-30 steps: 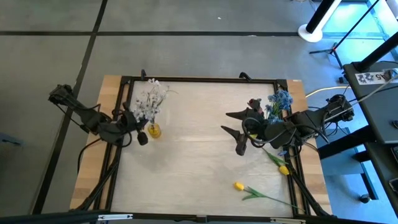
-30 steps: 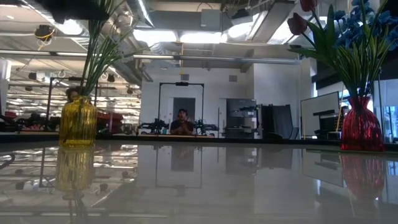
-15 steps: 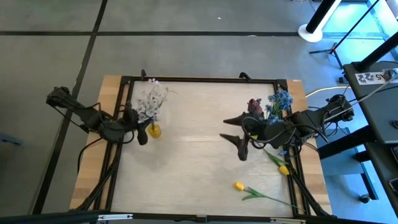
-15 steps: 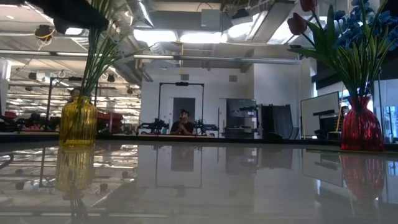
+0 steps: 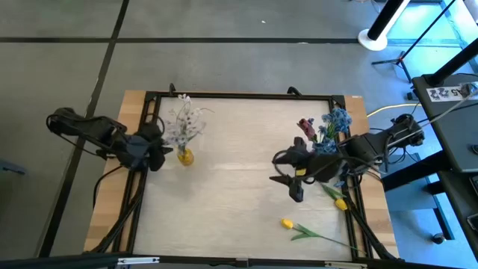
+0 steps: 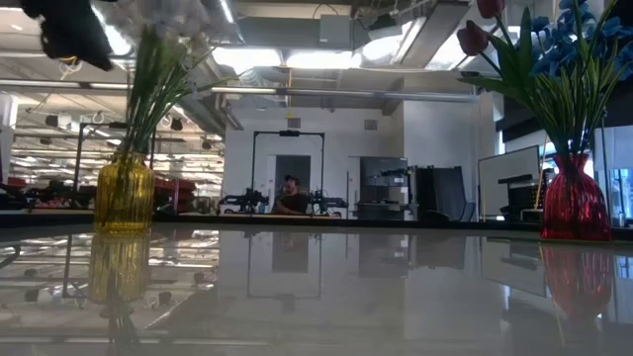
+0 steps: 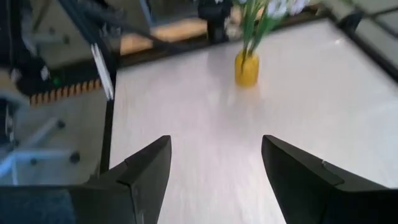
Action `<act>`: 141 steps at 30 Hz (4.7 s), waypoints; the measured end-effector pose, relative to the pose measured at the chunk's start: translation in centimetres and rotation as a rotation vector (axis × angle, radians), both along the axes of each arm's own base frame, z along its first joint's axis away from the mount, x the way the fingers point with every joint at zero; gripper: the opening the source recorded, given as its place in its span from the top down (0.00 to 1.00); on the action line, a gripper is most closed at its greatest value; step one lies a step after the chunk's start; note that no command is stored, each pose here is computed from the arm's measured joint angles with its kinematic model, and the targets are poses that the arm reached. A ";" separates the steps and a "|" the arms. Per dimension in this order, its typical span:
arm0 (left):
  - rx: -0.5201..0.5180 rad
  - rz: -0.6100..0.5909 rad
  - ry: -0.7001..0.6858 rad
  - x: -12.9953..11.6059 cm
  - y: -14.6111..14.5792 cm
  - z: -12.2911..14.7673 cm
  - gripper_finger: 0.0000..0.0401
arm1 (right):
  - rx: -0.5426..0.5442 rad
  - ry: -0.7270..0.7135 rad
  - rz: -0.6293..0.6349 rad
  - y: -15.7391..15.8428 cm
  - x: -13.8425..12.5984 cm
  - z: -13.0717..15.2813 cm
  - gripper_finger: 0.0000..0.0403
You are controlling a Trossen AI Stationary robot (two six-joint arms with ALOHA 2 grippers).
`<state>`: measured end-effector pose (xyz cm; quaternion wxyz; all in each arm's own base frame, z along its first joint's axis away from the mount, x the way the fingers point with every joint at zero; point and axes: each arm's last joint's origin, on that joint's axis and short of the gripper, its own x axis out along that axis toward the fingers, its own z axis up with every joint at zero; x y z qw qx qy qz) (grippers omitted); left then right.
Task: Sort flowers into vase by color
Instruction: Put the white flower into the yellow vase, then put the bottom yellow flower into the yellow vase
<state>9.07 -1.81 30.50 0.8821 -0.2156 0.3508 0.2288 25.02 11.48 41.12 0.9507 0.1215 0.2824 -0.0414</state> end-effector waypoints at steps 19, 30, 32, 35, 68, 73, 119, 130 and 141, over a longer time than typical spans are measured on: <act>-0.296 -0.129 -0.160 -0.6 -0.5 4.9 0.63 | 0.304 0.755 0.074 9.2 2.1 -14.7 0.38; -0.155 -0.061 -0.209 -0.5 -0.1 5.1 0.63 | 0.242 1.041 0.024 13.7 0.6 -21.3 0.47; -0.158 -0.065 -0.231 -0.4 -0.2 5.3 0.63 | 0.196 1.062 0.004 13.7 0.9 -22.6 0.52; -0.166 -0.066 -0.256 -0.2 -0.2 5.5 0.63 | 0.153 1.071 -0.008 13.4 1.9 -24.5 0.60; 0.135 -0.426 -0.990 5.0 -3.6 12.8 0.63 | -0.164 -0.403 -0.058 4.5 6.6 8.5 0.99; 0.157 -0.458 -1.010 8.2 -5.6 12.3 0.63 | -0.198 -0.618 0.037 4.4 7.3 10.7 0.99; 0.578 -0.196 -0.765 15.8 -8.8 8.0 0.98 | -0.168 -0.457 -0.029 1.1 12.9 6.4 0.90; 0.690 -0.164 -0.634 11.9 -9.2 9.0 0.99 | -0.135 -0.492 0.033 1.6 11.0 8.0 0.41; 0.684 -0.106 -0.422 4.8 -7.9 7.5 0.99 | -0.209 -0.426 -0.025 4.2 7.3 8.6 0.33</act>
